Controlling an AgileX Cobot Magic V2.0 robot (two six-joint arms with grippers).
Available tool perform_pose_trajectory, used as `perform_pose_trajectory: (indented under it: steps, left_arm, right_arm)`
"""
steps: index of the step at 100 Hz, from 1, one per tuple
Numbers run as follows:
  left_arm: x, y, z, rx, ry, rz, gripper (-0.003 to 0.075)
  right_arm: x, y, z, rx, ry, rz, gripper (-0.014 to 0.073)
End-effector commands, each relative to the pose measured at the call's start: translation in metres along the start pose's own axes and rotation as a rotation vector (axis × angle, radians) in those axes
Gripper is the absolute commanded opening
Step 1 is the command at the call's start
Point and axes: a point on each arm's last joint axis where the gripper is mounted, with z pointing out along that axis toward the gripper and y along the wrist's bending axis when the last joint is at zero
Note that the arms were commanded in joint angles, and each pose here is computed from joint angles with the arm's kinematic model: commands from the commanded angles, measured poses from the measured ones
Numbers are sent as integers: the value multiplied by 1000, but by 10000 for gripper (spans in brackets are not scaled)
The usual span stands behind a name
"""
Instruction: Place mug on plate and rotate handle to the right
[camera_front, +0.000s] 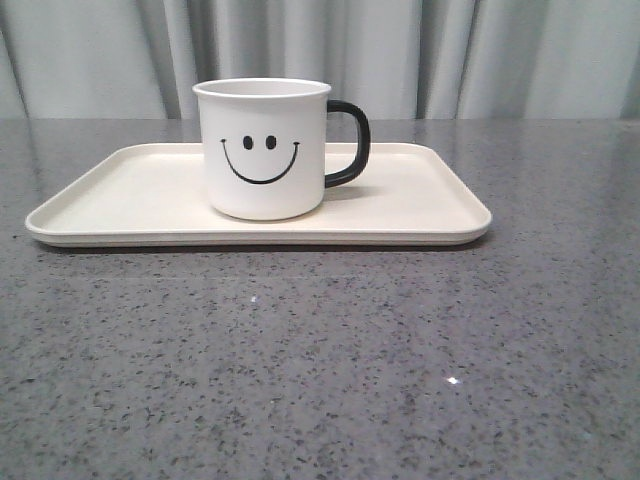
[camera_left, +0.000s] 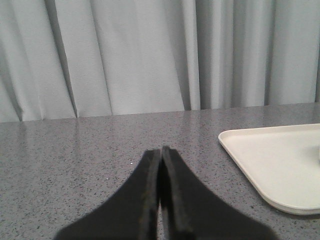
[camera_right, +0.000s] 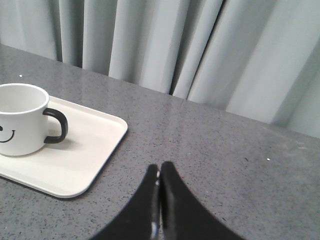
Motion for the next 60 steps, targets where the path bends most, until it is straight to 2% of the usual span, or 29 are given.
perform_pose_trajectory:
  steps: [1, 16, 33, 45, 60]
  left_arm:
    - [-7, 0, -3, -2, -106, 4, -20]
    - [-7, 0, -3, -2, -106, 4, -20]
    - [-7, 0, -3, -2, -106, 4, -20]
    - [-7, 0, -3, -2, -106, 4, -20]
    - [-7, 0, -3, -2, -106, 4, -20]
  right_arm:
    - [11, -2, 3, 39, -131, 51, -120]
    - [67, -3, 16, 90, -187, 175, -120]
    - [123, -3, 27, 149, -183, 351, -120]
    - [142, -3, 28, 178, -188, 365, -120]
    - [143, -2, 28, 174, -177, 339, -120]
